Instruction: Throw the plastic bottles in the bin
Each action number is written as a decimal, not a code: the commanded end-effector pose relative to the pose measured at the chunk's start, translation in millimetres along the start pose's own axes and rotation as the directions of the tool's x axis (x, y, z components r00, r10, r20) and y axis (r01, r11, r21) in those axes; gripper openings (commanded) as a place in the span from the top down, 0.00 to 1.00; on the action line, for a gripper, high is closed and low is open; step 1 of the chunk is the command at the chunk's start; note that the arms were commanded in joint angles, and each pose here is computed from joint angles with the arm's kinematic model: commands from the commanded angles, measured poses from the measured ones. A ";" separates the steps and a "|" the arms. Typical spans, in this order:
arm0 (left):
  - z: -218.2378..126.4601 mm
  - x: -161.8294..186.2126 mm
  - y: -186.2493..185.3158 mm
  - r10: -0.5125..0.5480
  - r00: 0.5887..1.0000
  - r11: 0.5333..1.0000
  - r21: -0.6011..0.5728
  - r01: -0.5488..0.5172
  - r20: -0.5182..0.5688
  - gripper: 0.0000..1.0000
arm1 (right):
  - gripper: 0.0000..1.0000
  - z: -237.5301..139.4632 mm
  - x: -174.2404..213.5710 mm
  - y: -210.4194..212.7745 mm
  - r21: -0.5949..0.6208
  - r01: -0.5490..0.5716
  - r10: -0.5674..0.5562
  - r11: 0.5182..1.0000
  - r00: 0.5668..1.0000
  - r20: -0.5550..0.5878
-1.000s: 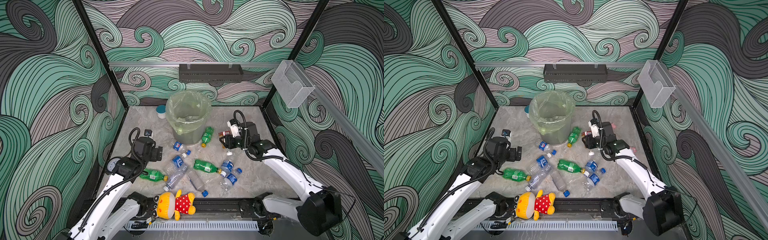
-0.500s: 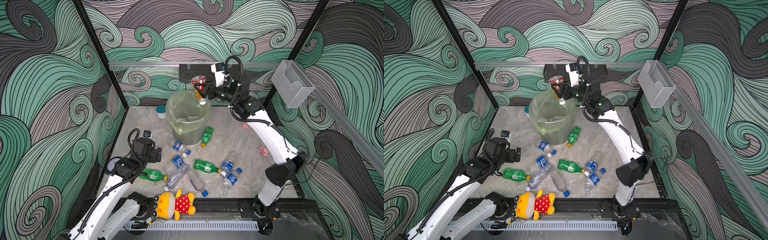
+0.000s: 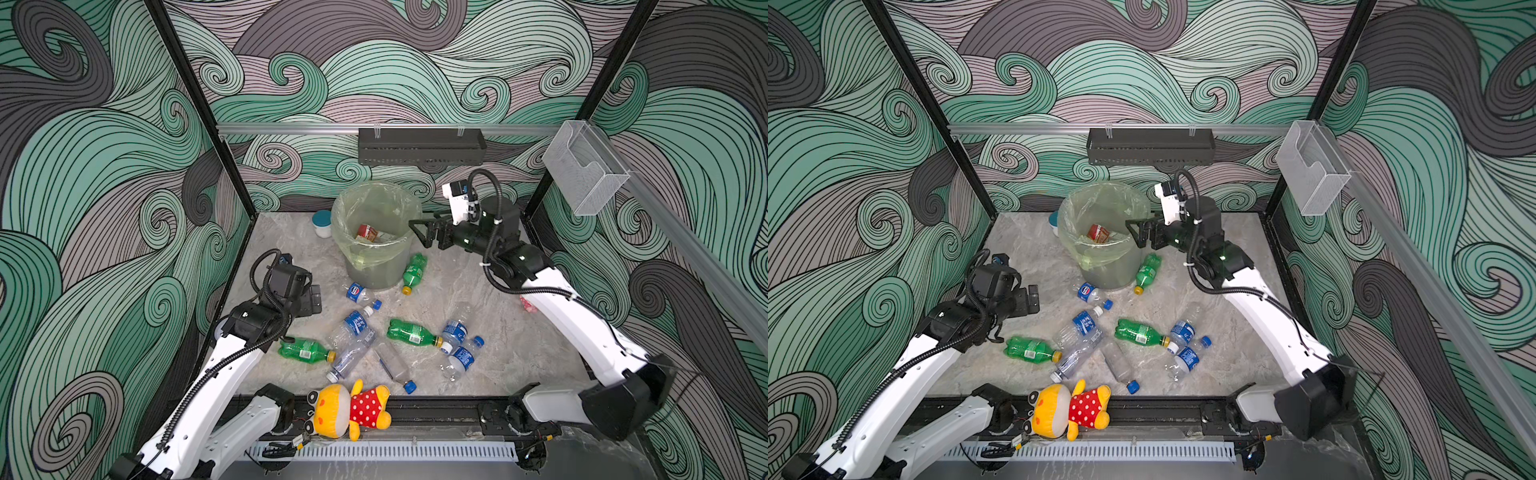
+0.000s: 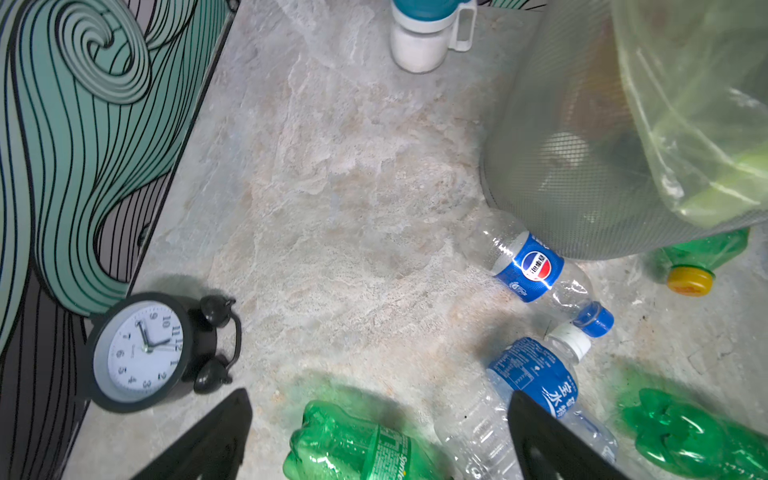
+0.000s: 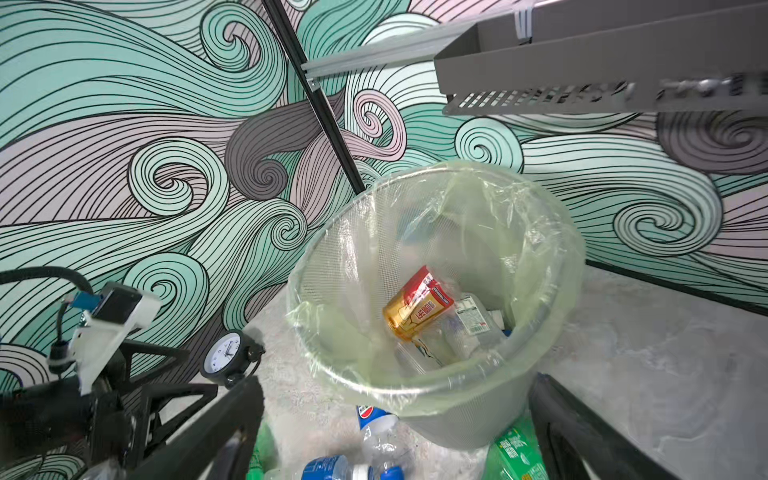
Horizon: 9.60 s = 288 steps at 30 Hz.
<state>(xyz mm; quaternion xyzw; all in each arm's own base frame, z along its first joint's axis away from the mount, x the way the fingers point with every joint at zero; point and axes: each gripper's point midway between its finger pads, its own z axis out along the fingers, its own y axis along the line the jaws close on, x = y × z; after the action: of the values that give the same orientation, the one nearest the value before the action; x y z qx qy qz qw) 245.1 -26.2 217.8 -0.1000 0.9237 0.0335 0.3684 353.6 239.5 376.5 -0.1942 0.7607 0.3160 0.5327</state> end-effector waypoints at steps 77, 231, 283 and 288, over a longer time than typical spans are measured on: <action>17.1 39.7 -8.2 -0.156 0.987 0.982 0.099 0.160 -0.048 0.66 | 0.00 -51.3 145.8 -81.7 0.332 0.051 0.058 0.942 0.948 -0.311; -27.0 -13.3 -9.3 -0.038 0.977 0.981 0.194 -0.004 0.209 0.01 | 0.03 -79.6 106.3 -45.9 0.352 0.052 0.092 0.935 0.921 -0.378; -6.6 -18.5 -12.3 0.032 0.984 0.990 0.127 -0.055 0.175 0.01 | 0.41 -133.5 389.6 -54.6 0.634 -0.265 0.674 0.727 0.451 -0.585; -3.2 -14.5 -12.0 0.031 0.986 0.991 0.125 -0.052 0.165 0.01 | 0.45 -125.1 363.1 -68.3 0.635 -0.198 0.625 0.747 0.537 -0.567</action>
<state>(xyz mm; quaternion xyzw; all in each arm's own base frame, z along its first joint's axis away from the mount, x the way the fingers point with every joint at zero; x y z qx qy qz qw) 255.4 -39.9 230.1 -0.0518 0.8932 -0.0195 0.4463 162.5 122.5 33.3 0.0379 0.9871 0.1410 0.0661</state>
